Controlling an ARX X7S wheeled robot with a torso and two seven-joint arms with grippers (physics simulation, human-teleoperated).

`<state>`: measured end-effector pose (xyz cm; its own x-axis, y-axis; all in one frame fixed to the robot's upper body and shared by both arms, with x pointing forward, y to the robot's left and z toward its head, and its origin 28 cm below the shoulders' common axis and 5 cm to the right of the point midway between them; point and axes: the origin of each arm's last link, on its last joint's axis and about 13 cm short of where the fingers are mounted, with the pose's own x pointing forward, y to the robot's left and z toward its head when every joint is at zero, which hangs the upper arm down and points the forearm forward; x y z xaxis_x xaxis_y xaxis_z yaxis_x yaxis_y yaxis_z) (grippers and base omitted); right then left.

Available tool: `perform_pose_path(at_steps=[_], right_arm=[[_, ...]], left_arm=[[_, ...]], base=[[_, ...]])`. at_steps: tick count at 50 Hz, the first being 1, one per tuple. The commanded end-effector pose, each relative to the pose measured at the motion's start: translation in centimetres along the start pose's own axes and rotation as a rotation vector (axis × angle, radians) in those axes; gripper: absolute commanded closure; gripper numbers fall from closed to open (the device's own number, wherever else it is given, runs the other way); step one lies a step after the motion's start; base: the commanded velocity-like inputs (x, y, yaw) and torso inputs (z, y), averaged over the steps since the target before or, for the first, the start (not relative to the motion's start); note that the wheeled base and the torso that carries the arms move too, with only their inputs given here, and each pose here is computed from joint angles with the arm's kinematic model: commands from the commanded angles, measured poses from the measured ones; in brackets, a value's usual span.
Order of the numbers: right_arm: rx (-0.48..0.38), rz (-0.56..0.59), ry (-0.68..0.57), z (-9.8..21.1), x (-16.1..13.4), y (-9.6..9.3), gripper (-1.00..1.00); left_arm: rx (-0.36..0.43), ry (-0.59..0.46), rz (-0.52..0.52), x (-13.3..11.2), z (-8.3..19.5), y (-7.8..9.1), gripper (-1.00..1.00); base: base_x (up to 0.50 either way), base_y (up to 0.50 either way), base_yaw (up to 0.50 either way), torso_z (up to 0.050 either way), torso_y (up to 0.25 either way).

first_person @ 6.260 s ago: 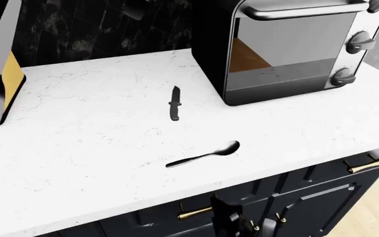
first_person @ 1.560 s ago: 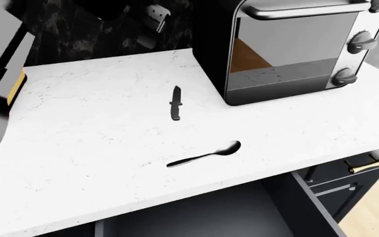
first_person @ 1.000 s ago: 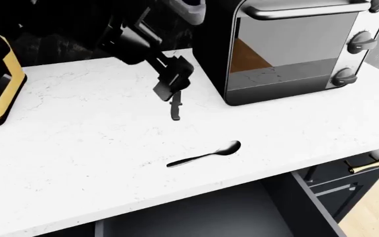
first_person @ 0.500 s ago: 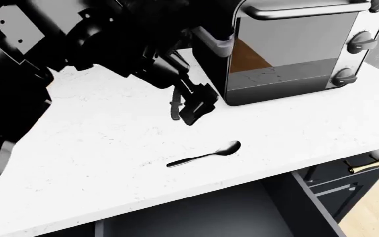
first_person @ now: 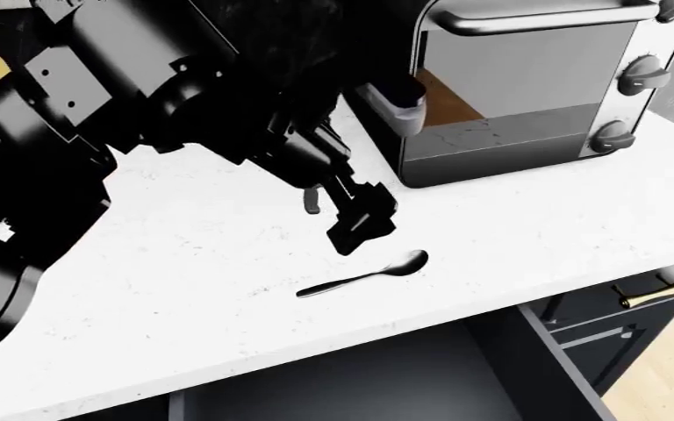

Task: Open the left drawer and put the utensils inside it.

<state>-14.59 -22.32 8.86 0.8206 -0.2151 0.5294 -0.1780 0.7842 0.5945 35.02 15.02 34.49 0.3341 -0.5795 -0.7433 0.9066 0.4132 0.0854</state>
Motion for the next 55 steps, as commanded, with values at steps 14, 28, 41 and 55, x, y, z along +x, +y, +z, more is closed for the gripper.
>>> perform_pose_path(at_steps=[14, 28, 41, 55], right_arm=[[0.010, -0.005, 0.019, -0.3, 0.5, -0.3, -1.00], [0.021, -0.014, 0.020, -0.5, 0.5, -0.5, -1.00], [0.029, -0.024, 0.031, -0.8, 0.7, -0.7, -1.00], [0.032, -0.026, 0.030, -0.8, 0.7, -0.7, -1.00]], left_arm=[[-0.023, 0.002, -0.043, 2.1, -2.0, -0.5, -1.00], [-0.015, 0.040, -0.101, 4.5, -3.2, -1.0, -1.00], [-0.058, 0.010, -0.017, 6.5, -3.2, 0.3, -1.00], [-0.070, 0.010, -0.021, 7.2, -3.3, 0.7, -1.00]], base=[[0.00, 0.00, 0.00, 0.000, 0.000], [0.00, 0.00, 0.00, 0.000, 0.000], [0.00, 0.00, 0.00, 0.000, 0.000], [0.00, 0.00, 0.00, 0.000, 0.000]])
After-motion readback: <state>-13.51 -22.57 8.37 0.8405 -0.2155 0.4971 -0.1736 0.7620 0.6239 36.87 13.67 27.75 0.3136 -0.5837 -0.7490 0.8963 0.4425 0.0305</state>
